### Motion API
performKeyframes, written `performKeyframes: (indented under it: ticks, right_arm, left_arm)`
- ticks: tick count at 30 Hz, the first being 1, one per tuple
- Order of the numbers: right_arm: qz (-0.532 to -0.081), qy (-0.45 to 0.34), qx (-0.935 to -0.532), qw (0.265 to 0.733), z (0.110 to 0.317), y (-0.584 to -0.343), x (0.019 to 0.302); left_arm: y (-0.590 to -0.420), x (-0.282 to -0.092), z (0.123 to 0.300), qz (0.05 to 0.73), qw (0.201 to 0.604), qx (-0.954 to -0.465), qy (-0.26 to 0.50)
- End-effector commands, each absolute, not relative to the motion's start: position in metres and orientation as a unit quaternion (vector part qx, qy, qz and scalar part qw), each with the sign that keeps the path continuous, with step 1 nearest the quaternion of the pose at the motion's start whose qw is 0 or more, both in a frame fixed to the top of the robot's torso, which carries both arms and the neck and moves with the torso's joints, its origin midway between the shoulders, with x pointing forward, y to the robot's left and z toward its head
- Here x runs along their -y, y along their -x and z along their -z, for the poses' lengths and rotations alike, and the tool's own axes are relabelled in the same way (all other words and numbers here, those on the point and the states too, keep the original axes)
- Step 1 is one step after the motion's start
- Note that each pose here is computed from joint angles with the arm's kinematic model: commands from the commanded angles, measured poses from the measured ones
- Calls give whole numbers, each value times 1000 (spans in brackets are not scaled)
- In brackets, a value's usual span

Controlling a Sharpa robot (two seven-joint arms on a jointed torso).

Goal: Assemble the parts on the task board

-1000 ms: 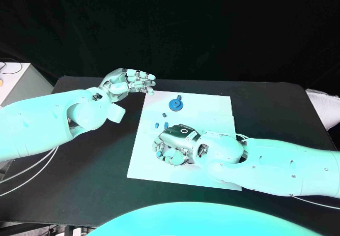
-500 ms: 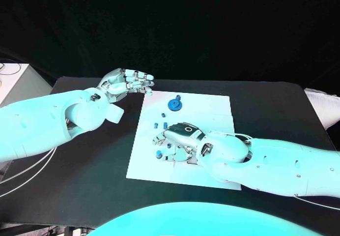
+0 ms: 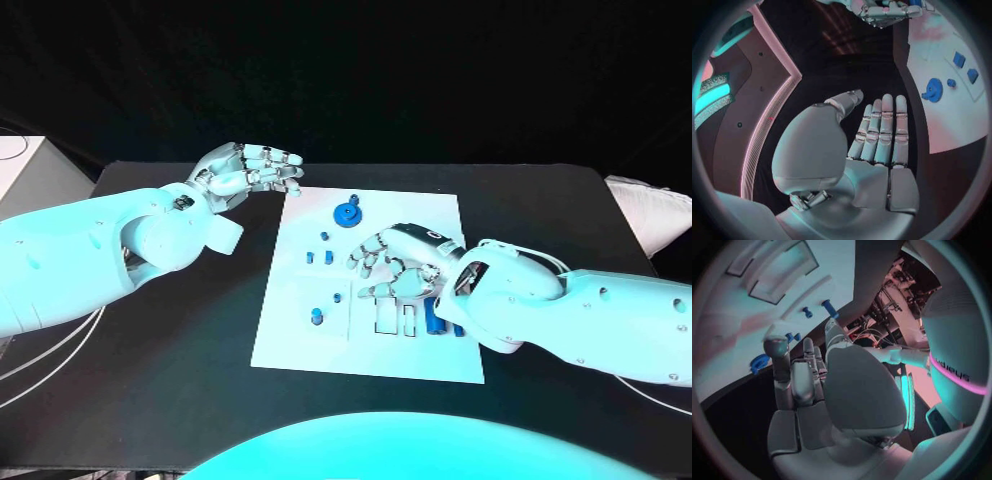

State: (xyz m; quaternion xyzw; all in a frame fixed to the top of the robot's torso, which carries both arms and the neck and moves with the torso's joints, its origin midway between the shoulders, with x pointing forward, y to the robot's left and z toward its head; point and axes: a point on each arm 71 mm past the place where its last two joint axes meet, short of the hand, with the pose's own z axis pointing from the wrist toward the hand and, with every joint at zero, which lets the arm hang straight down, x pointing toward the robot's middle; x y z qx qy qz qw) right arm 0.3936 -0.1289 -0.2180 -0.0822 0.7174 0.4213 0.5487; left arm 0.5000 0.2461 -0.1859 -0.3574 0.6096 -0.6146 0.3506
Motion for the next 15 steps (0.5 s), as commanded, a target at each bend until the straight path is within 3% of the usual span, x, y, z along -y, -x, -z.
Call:
performKeyframes:
  ticks: [1, 6, 15]
  right_arm:
    - [-453, -22, -752, 478, 220, -399, 148]
    - [-422, -95, -782, 450, 222, -405, 186]
    - [-336, -144, -823, 435, 227, -394, 232]
  left_arm:
    - [-499, -244, 186, 622, 342, -608, 356]
    - [-497, -243, 189, 622, 340, -608, 358]
    - [-493, -243, 193, 622, 337, -608, 360]
